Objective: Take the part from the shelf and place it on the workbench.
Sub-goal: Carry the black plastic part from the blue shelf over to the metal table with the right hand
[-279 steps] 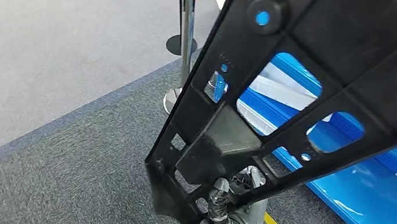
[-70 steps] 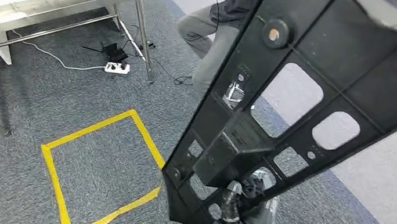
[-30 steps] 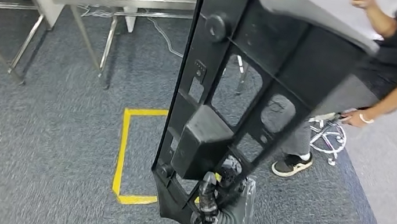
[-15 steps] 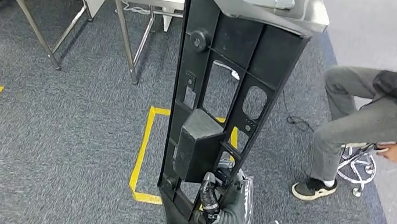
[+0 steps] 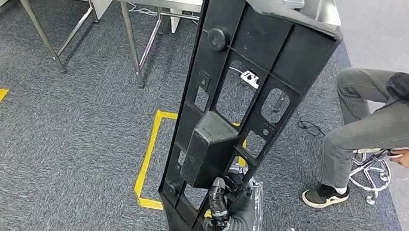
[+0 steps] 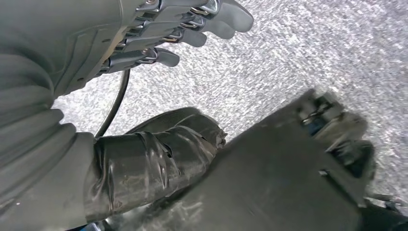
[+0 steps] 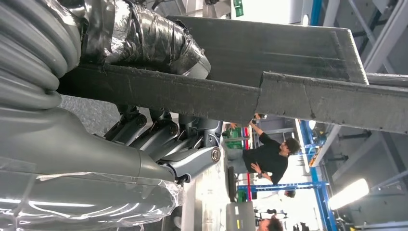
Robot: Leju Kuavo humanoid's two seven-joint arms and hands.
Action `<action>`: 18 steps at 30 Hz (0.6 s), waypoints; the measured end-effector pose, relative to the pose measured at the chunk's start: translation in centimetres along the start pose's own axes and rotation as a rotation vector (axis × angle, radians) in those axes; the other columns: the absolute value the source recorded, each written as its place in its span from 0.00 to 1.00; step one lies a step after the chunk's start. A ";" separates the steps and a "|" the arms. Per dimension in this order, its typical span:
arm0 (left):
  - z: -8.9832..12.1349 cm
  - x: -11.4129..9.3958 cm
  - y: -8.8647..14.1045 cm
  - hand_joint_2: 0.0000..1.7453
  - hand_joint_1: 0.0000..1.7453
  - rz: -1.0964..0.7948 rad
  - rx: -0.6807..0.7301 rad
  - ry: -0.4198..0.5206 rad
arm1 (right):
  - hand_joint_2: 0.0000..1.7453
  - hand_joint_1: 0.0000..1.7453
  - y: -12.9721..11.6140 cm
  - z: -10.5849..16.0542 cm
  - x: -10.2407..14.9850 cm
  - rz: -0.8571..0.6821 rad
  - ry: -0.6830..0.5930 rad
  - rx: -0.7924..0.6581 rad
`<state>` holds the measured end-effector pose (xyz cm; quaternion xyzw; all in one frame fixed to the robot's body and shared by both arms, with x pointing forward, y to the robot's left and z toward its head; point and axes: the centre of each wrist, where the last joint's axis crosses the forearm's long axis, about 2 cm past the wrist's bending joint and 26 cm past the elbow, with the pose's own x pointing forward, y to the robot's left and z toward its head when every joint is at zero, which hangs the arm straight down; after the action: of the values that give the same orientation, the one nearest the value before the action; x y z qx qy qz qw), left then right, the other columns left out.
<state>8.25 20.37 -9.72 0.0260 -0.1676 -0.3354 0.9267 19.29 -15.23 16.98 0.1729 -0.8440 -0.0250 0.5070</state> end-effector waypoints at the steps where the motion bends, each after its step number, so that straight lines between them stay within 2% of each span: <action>1: 0.0 0.0 0.0 1.00 0.00 0.000 0.000 -0.001 | 1.00 1.00 0.0 0.0 0.0 0.000 0.000 0.001; 18: 0.0 0.3 -0.3 1.00 0.00 0.001 -0.006 -0.005 | 1.00 1.00 -0.2 0.0 0.0 0.002 0.000 0.007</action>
<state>8.23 19.95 -9.65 0.0221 -0.1690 -0.3356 0.9265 19.31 -15.37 16.92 0.1738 -0.8443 -0.0214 0.5065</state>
